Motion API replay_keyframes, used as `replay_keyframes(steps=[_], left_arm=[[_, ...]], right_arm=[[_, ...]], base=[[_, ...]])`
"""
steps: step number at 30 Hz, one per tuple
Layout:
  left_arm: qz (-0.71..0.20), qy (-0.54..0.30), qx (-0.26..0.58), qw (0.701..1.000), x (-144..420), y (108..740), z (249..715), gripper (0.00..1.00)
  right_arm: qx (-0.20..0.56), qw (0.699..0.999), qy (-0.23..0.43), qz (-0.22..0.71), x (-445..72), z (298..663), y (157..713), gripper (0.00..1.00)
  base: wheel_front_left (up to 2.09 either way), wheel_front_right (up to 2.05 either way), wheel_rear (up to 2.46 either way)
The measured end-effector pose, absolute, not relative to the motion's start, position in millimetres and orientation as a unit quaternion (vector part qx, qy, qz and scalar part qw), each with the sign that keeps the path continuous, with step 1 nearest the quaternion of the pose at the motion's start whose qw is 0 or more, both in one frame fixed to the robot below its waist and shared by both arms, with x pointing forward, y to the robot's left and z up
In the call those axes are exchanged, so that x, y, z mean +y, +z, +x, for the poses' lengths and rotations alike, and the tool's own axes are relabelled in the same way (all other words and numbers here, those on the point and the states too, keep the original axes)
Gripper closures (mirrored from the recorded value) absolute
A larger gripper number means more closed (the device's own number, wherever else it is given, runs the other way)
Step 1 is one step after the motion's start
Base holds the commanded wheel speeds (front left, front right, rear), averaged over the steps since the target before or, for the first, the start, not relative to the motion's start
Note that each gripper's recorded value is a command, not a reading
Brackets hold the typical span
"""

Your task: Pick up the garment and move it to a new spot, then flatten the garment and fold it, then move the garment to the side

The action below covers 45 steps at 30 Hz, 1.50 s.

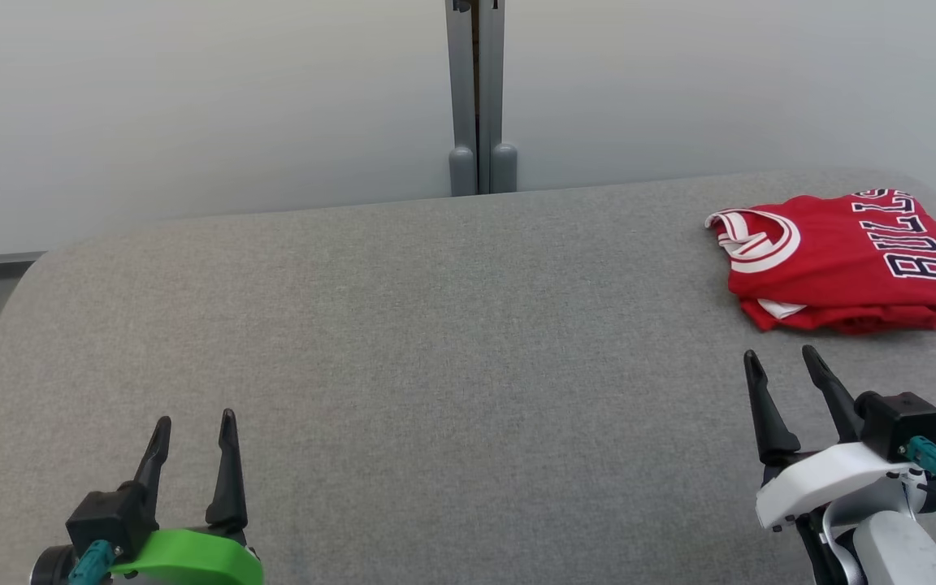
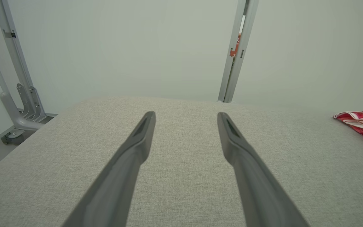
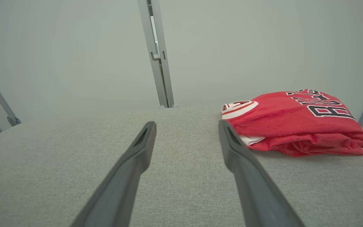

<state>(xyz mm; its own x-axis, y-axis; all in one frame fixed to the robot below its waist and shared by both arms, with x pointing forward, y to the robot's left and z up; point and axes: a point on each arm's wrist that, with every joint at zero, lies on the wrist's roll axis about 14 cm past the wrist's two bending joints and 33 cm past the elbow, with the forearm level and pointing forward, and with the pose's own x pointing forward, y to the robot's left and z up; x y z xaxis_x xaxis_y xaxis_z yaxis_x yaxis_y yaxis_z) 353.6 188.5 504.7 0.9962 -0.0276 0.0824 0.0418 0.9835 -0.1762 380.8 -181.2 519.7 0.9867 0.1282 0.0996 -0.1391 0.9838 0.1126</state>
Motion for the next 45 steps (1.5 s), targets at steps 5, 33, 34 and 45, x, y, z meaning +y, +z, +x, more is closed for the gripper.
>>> replay_keyframes(steps=[5,33,34,45], left_arm=[[-0.094,-0.013,-0.013,0.995,188.1,487.1,347.7,1.00],[-0.314,0.034,0.018,0.949,200.6,477.2,352.9,1.00],[-0.319,0.035,0.020,0.947,200.9,476.9,353.1,1.00],[-0.389,0.041,0.020,0.920,203.4,479.3,357.6,1.00]], right_arm=[[-0.015,0.995,0.066,0.069,-176.8,373.0,498.5,1.00],[0.019,0.954,0.006,0.298,-191.0,374.4,488.8,1.00],[0.020,0.952,0.005,0.305,-191.1,374.6,488.9,1.00],[0.021,0.926,-0.006,0.378,-193.9,376.4,489.8,1.00]], base=[[0.00,0.00,0.00],[0.00,0.00,0.00],[0.00,0.00,0.00],[0.00,0.00,0.00]])
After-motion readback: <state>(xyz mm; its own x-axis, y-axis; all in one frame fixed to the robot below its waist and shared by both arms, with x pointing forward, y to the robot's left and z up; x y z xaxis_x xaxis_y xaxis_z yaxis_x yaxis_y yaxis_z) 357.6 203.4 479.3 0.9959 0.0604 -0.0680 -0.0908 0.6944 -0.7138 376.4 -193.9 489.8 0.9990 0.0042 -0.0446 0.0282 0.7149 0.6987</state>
